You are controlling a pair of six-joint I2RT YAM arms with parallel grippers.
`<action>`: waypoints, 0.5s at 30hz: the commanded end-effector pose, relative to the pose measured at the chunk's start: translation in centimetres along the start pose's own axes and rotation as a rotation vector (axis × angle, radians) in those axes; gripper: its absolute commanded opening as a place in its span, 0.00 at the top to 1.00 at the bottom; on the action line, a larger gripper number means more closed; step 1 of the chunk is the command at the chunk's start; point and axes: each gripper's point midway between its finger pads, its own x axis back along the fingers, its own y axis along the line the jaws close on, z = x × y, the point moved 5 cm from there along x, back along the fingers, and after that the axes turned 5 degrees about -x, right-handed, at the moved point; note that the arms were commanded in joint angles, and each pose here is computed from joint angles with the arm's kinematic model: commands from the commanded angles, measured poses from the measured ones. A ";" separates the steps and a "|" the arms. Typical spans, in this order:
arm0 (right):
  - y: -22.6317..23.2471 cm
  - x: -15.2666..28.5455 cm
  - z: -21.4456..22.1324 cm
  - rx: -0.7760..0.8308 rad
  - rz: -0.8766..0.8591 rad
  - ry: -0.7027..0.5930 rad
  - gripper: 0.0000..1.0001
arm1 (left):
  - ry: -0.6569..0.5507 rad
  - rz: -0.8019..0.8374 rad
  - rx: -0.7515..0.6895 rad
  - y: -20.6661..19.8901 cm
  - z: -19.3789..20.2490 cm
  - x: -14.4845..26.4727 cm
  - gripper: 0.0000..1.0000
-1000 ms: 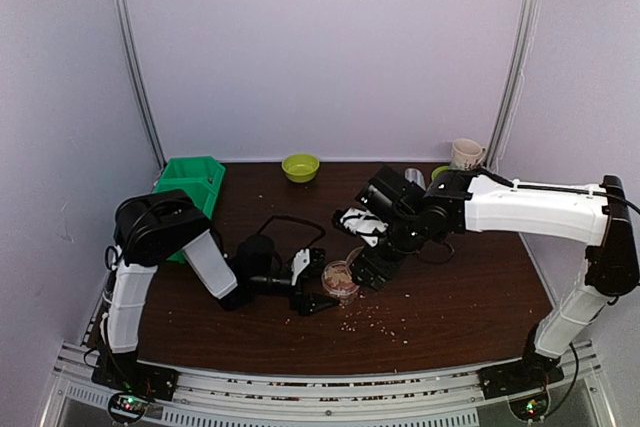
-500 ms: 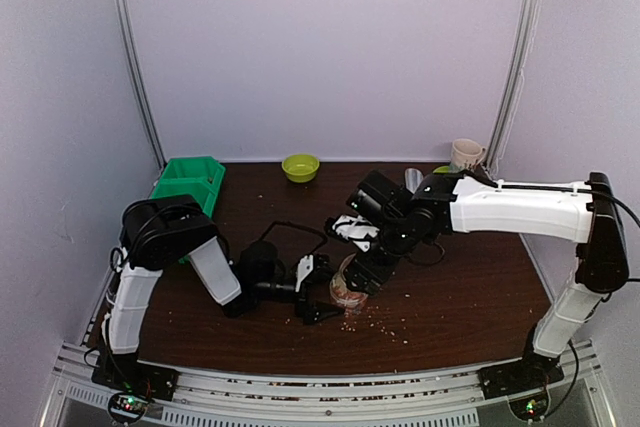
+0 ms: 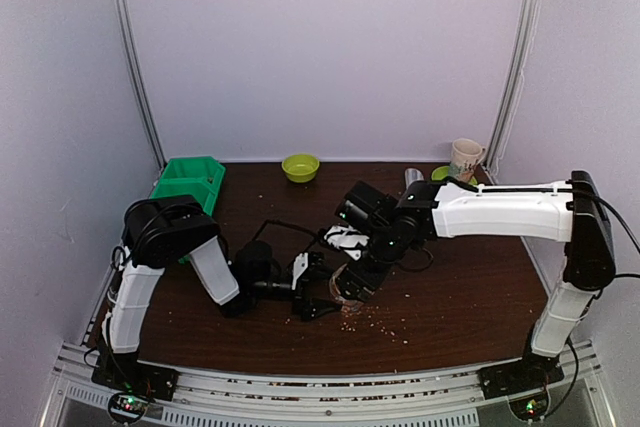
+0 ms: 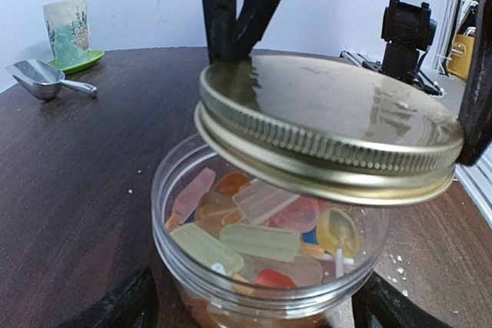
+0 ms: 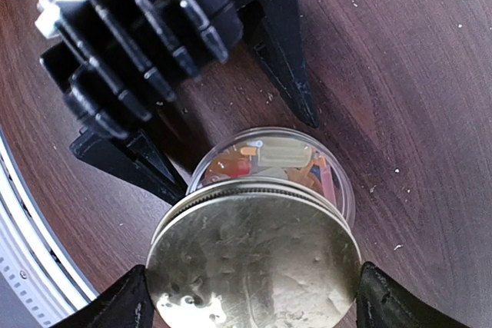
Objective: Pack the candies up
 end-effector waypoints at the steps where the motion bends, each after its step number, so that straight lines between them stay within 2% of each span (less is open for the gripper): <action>1: 0.5 0.1 -1.3 -0.020 -0.010 -0.040 0.11 | 0.041 0.015 0.043 -0.2 1.8 0.2 0.12; 15: 0.1 -1.4 -1.9 -0.036 0.026 -0.036 0.11 | 0.038 0.029 0.050 -0.3 1.8 0.1 0.18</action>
